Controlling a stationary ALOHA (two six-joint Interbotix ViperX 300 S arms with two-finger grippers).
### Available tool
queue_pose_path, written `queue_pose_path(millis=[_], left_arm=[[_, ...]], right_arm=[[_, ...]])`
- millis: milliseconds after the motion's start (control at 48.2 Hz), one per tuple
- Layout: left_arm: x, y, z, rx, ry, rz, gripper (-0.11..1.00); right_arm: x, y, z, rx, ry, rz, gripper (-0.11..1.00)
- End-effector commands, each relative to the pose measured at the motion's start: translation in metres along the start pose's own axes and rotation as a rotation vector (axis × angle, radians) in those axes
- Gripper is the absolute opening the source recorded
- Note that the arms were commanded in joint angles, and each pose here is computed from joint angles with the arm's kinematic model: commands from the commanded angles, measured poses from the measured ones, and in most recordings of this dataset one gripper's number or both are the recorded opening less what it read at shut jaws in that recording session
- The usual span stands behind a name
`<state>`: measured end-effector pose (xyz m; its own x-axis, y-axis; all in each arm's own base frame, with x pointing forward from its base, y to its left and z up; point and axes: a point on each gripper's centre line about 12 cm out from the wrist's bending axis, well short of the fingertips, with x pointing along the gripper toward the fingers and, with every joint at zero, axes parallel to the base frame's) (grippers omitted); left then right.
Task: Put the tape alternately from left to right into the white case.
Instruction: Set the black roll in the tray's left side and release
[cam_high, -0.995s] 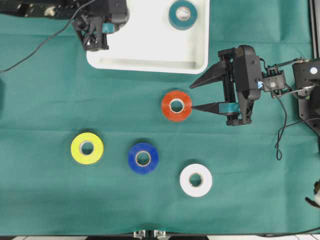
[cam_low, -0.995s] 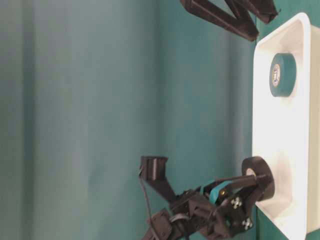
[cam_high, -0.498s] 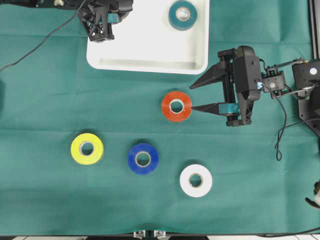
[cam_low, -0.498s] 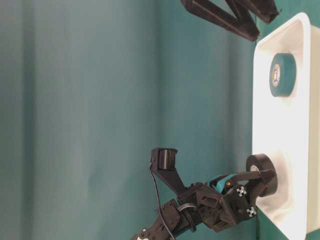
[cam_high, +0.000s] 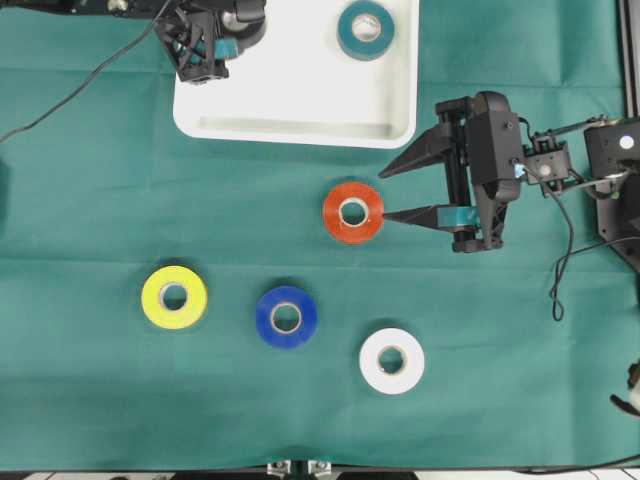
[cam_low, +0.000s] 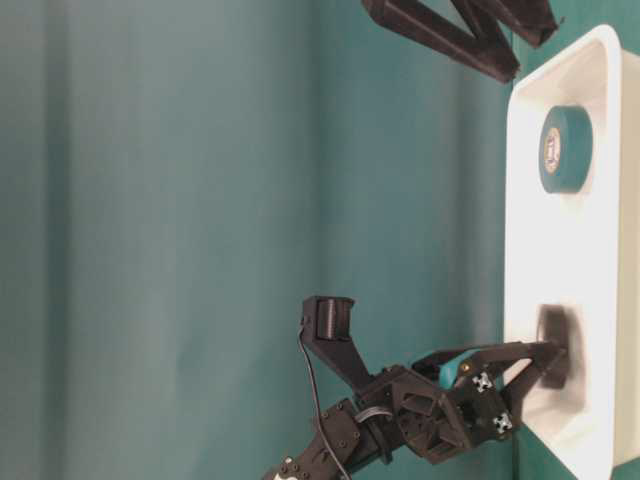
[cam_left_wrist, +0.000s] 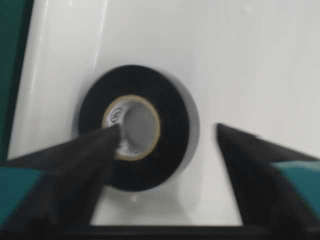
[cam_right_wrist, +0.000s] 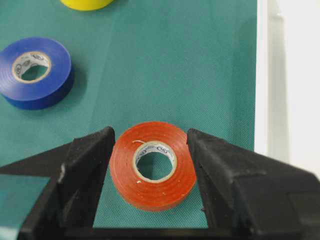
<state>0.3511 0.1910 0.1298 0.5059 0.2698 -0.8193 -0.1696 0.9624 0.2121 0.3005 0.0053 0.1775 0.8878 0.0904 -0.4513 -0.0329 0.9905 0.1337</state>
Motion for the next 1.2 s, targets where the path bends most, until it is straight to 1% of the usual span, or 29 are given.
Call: queue_pose_path(millis=[0, 83, 104, 124, 249, 332, 581, 726, 912, 1182], left_arm=[[-0.007, 0.003, 0.005, -0.005, -0.026, 0.012, 0.46], [-0.008, 0.003, 0.005, -0.004, -0.026, 0.012, 0.71], [-0.008, 0.003, 0.005, -0.003, -0.028, 0.012, 0.75], [-0.009, 0.003, 0.005, -0.003, -0.028, 0.012, 0.76], [-0.011, 0.003, 0.005, -0.002, -0.031, 0.015, 0.71], [-0.013, 0.003, 0.005, 0.002, -0.035, 0.016, 0.71], [-0.014, 0.001, 0.003, -0.003, -0.031, 0.012, 0.71], [-0.021, -0.003, 0.002, 0.0, -0.04, 0.011, 0.7], [-0.039, -0.017, 0.001, 0.029, -0.068, -0.001, 0.7], [-0.068, -0.055, -0.001, 0.105, -0.121, -0.049, 0.7]], right_arm=[[0.001, 0.001, 0.009, -0.005, -0.027, 0.005, 0.67], [0.001, 0.001, 0.009, -0.005, -0.027, 0.005, 0.67], [0.001, 0.001, 0.009, -0.007, -0.027, 0.005, 0.67], [0.001, 0.001, 0.009, -0.005, -0.027, 0.005, 0.67], [0.001, 0.002, 0.009, -0.007, -0.026, 0.007, 0.67], [0.001, 0.001, 0.009, -0.007, -0.027, 0.005, 0.67], [0.001, 0.001, 0.009, -0.005, -0.025, 0.005, 0.67], [0.0, 0.001, 0.01, -0.005, -0.028, 0.005, 0.67], [0.001, 0.001, 0.009, -0.005, -0.027, 0.005, 0.67], [0.001, 0.002, 0.011, -0.005, -0.03, 0.005, 0.67]])
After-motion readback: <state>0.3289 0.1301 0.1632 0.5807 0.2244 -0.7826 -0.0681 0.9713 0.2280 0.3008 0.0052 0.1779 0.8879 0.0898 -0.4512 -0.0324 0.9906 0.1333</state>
